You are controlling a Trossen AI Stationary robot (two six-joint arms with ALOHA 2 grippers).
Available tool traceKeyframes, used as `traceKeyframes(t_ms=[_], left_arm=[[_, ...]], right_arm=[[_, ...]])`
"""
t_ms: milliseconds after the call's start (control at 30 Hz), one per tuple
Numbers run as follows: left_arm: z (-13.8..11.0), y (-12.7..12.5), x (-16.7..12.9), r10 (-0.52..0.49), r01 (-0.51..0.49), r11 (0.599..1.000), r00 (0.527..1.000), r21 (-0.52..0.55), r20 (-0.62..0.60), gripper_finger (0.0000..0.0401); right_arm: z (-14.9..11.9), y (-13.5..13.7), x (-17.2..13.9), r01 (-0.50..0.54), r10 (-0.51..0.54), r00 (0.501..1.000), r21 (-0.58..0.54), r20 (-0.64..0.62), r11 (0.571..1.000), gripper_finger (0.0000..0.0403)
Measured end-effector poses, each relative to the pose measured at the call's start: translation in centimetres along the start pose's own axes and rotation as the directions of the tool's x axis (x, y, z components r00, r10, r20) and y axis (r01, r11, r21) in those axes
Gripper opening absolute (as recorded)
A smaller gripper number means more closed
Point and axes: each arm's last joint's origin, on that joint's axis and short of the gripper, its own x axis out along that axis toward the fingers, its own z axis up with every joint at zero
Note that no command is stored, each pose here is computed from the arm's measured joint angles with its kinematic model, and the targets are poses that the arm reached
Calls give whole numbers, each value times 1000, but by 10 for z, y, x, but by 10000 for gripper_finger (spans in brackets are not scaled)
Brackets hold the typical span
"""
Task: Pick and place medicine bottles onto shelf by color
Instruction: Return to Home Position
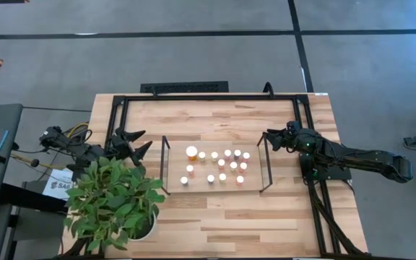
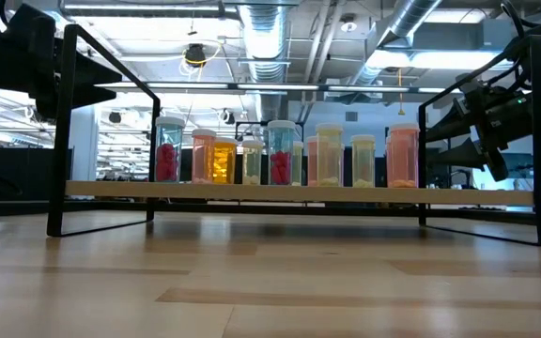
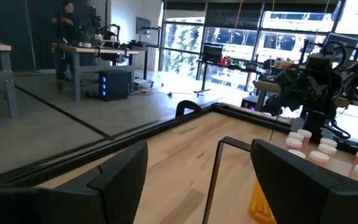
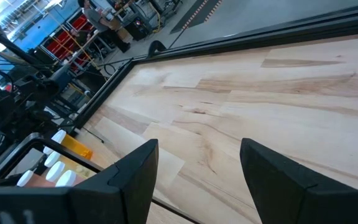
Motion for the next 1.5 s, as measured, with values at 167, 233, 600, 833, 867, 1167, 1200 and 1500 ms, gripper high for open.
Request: traceKeyframes(t_ms=[167,233,600,833,867,1167,1200,1500], left_arm=[[0,0,0,0,0,1000,1000,0,0,273],[0,0,0,0,0,1000,1000,0,0,273],[-1,0,0,0,0,1000,1000,0,-1,273],[-1,0,0,-1,1,1000,1000,-1,-1,273],[-1,0,0,-1,1,1000,1000,-1,-1,273],[-1,0,0,0,0,1000,1000,0,-1,273],[-1,0,0,-1,1,1000,1000,0,-1,273],[-1,0,0,-1,1,1000,1000,-1,-1,273]], right_arm=[[0,0,0,0,0,1000,0,0,1000,249],[0,0,0,0,0,1000,0,0,1000,249],[0,0,0,0,0,1000,0,0,1000,249],[1,0,-1,-6,6,1000,2,7,1000,249],[1,0,-1,-5,5,1000,2,6,1000,249],[3,0,-2,-8,11,1000,-105,26,994,249],[4,1,-2,-10,15,999,-133,39,991,249],[33,8,-18,-15,136,931,-338,339,941,249]])
